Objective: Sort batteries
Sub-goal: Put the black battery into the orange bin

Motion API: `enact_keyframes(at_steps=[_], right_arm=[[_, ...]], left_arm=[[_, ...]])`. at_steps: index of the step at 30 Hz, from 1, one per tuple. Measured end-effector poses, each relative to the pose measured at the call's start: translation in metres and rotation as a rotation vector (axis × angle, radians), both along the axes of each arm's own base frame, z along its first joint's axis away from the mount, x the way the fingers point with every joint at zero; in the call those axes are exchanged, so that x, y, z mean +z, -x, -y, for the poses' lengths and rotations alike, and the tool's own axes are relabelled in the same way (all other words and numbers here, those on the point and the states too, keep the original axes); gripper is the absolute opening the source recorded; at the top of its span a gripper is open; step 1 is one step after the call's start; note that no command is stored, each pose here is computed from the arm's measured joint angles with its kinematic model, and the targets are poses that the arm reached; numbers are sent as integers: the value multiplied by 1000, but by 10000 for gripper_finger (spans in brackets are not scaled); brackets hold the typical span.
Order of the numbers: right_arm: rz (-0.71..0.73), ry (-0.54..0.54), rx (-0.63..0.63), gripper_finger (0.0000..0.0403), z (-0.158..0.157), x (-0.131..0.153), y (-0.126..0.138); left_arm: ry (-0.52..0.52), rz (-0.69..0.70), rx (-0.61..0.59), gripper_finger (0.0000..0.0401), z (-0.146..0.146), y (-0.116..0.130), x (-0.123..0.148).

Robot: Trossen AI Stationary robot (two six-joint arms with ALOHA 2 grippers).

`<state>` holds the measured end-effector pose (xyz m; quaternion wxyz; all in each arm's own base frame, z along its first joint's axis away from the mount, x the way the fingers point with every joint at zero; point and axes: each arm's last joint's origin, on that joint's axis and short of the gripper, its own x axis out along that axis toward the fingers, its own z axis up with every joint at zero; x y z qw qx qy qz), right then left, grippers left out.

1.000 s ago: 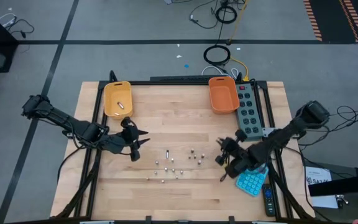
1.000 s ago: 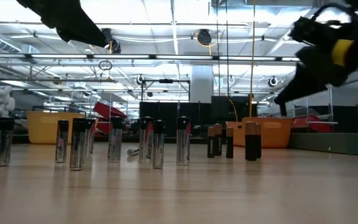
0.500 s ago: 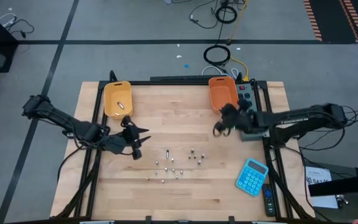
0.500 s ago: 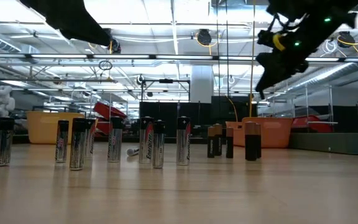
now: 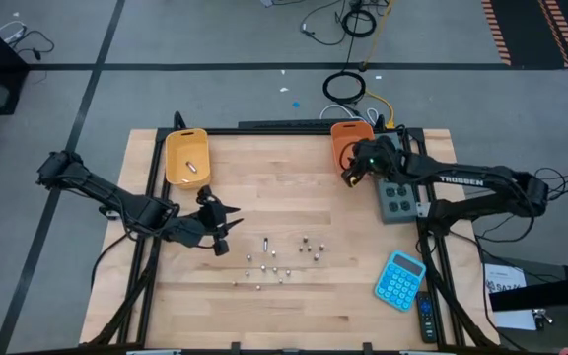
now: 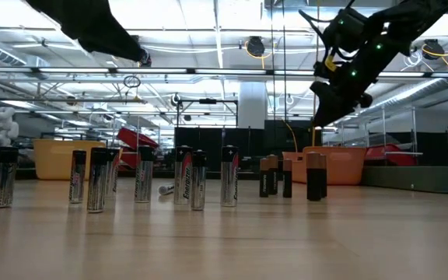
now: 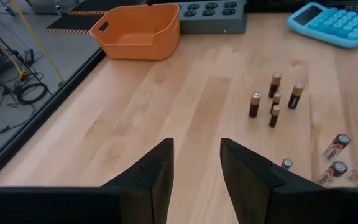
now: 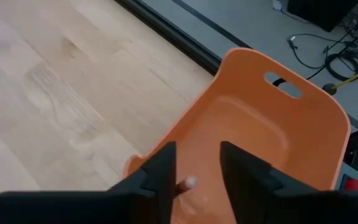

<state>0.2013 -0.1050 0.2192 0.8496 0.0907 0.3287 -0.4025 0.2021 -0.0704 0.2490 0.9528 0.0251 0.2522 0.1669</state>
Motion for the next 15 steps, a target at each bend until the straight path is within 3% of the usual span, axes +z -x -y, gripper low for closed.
enact_keyframes(at_steps=[5, 10, 15], right_arm=[[9, 38, 53, 139, -11, 9, 1], [84, 132, 221, 132, -62, 26, -5], [136, 85, 399, 131, -114, 20, -10]], left_arm=[[-40, -19, -26, 141, 0, 0, 0], [12, -10, 6, 141, 0, 0, -2], [58, 30, 40, 141, 0, -1, 0]])
